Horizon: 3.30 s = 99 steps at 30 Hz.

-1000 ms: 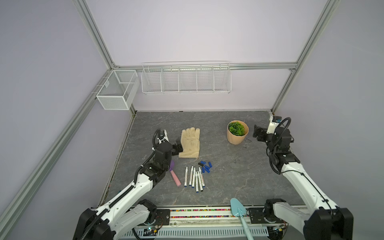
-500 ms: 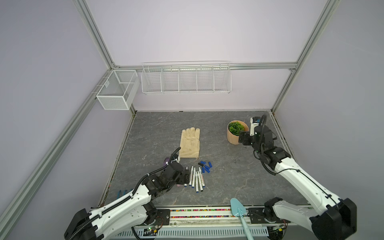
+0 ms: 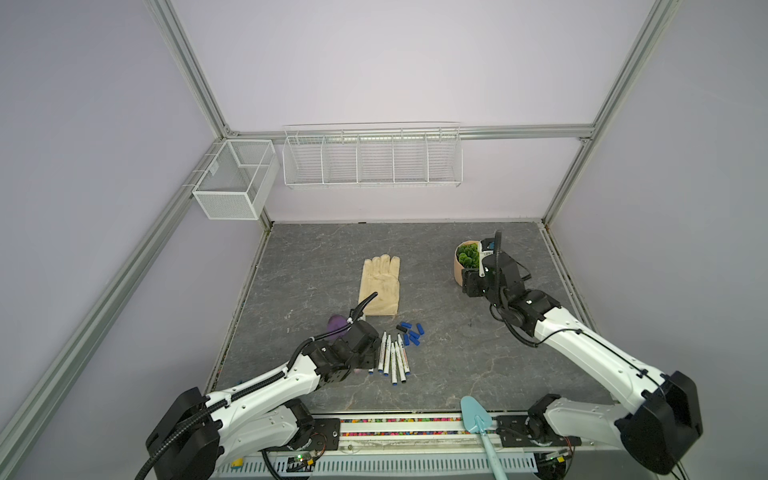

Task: Insert the pens into the pen caps
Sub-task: 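Reach the left gripper to the white markers while the right arm nears the caps, then grasp one white marker with the left gripper and lift it upright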

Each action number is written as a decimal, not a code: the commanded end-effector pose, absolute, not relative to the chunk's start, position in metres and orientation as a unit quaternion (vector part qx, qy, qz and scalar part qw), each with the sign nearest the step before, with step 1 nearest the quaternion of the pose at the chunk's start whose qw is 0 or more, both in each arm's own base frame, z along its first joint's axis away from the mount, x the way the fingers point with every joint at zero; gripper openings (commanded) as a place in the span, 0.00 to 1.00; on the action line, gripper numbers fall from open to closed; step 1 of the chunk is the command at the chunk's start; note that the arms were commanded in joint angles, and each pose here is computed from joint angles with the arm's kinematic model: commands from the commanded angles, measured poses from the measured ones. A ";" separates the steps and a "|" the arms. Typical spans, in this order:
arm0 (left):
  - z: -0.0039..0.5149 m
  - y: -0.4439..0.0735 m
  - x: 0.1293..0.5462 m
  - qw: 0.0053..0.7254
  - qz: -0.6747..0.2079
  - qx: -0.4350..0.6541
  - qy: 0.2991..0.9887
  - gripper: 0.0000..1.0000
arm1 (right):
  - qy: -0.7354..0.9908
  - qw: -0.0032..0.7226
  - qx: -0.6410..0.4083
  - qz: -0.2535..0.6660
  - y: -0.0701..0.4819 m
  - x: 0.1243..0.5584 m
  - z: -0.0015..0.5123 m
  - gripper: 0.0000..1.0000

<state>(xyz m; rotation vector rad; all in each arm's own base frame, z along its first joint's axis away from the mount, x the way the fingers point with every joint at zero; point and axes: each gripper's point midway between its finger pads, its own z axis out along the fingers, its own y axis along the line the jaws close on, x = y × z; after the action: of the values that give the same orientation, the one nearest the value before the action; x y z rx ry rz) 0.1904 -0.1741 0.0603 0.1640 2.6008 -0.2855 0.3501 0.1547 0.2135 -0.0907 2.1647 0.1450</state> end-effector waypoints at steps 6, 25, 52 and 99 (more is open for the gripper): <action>0.054 -0.186 0.196 0.241 -0.092 0.077 0.963 0.64 | 0.891 0.444 -0.032 0.088 0.166 0.348 0.208 0.70; 0.002 -0.182 0.177 0.114 -0.015 0.082 0.990 0.27 | 0.895 0.441 -0.004 0.061 0.151 0.345 0.206 0.69; 0.141 -0.208 0.257 0.456 -0.243 -0.072 0.853 0.00 | 0.885 0.322 -0.175 0.288 0.328 0.291 0.167 0.77; 0.149 -0.270 0.250 0.426 -0.319 0.063 0.844 0.00 | 0.855 0.331 -0.183 0.355 0.352 0.290 0.192 0.73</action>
<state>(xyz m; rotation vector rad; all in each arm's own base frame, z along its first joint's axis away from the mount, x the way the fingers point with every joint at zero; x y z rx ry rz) 0.2531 -0.2638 0.1434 0.1133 2.1378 -0.7603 0.2886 0.3374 0.1782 -0.4652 2.2812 0.8526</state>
